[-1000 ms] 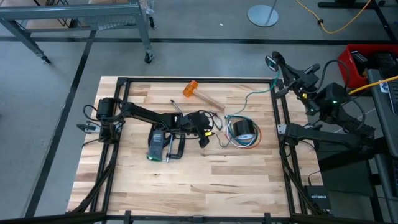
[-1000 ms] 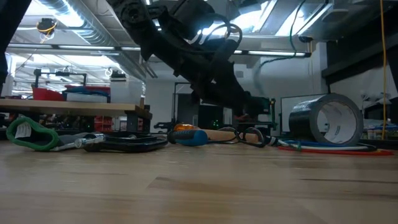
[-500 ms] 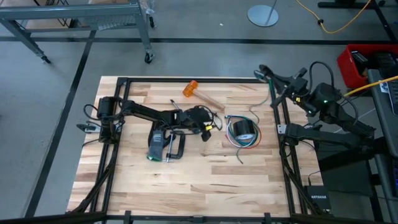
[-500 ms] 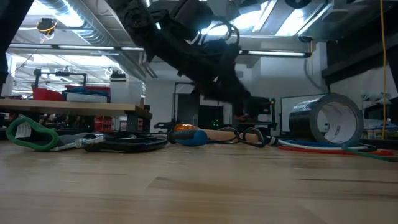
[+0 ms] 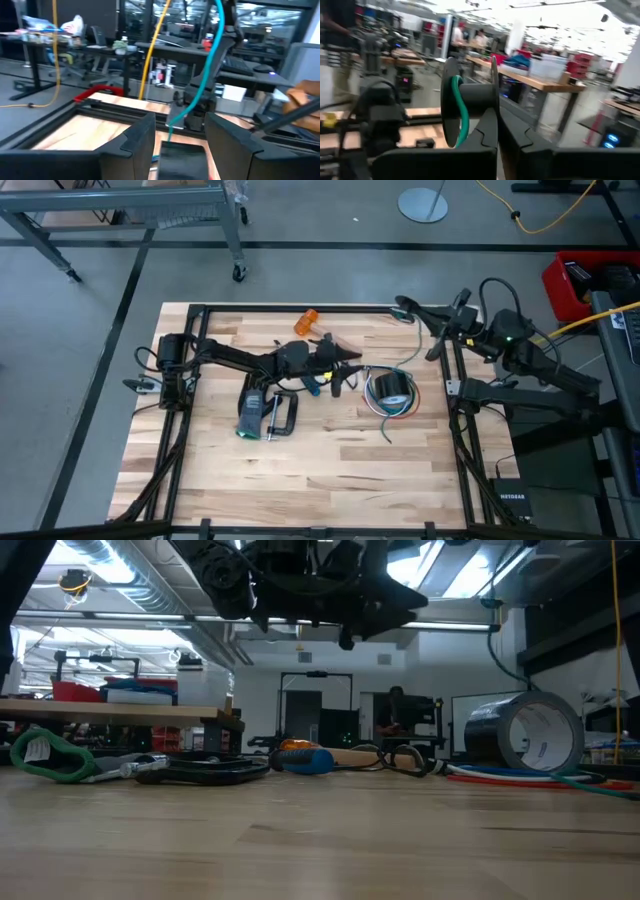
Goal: Coil cords
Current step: Coil the green wire onto the spool
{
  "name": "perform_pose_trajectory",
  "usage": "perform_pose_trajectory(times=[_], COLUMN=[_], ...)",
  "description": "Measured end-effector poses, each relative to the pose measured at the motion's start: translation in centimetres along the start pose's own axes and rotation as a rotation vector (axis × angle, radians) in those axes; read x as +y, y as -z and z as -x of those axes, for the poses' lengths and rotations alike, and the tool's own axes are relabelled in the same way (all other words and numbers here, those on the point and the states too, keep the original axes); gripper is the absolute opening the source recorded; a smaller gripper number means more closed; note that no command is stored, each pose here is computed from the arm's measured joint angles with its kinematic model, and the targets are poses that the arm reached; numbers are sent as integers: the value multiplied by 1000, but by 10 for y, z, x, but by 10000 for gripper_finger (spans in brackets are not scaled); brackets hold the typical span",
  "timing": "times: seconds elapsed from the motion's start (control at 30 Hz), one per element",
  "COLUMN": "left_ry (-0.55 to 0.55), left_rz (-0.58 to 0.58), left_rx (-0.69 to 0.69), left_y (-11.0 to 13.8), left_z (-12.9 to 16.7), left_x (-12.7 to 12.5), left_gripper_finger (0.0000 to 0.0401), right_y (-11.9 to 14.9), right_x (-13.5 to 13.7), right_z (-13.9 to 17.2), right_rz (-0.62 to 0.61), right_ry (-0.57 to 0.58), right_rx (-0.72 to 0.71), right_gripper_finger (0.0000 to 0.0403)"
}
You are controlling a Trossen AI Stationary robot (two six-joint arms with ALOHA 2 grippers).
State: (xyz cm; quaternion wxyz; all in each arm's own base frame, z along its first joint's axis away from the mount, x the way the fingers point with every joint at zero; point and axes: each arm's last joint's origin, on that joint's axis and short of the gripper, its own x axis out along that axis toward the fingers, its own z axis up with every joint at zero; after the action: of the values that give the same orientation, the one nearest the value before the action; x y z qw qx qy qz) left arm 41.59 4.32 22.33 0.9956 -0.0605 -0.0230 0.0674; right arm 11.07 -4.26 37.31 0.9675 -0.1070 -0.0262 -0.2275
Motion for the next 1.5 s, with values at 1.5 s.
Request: perform_pose_trajectory(times=[1.5], left_ry=[13], left_rz=[-76], left_rx=[-72], left_y=[-9], left_z=[-2], left_x=[-1], left_gripper_finger=[164], right_y=[20], right_x=[23], right_z=[-111], right_rz=[-57], right_ry=[-166], right_rx=[-208], right_gripper_finger=[1])
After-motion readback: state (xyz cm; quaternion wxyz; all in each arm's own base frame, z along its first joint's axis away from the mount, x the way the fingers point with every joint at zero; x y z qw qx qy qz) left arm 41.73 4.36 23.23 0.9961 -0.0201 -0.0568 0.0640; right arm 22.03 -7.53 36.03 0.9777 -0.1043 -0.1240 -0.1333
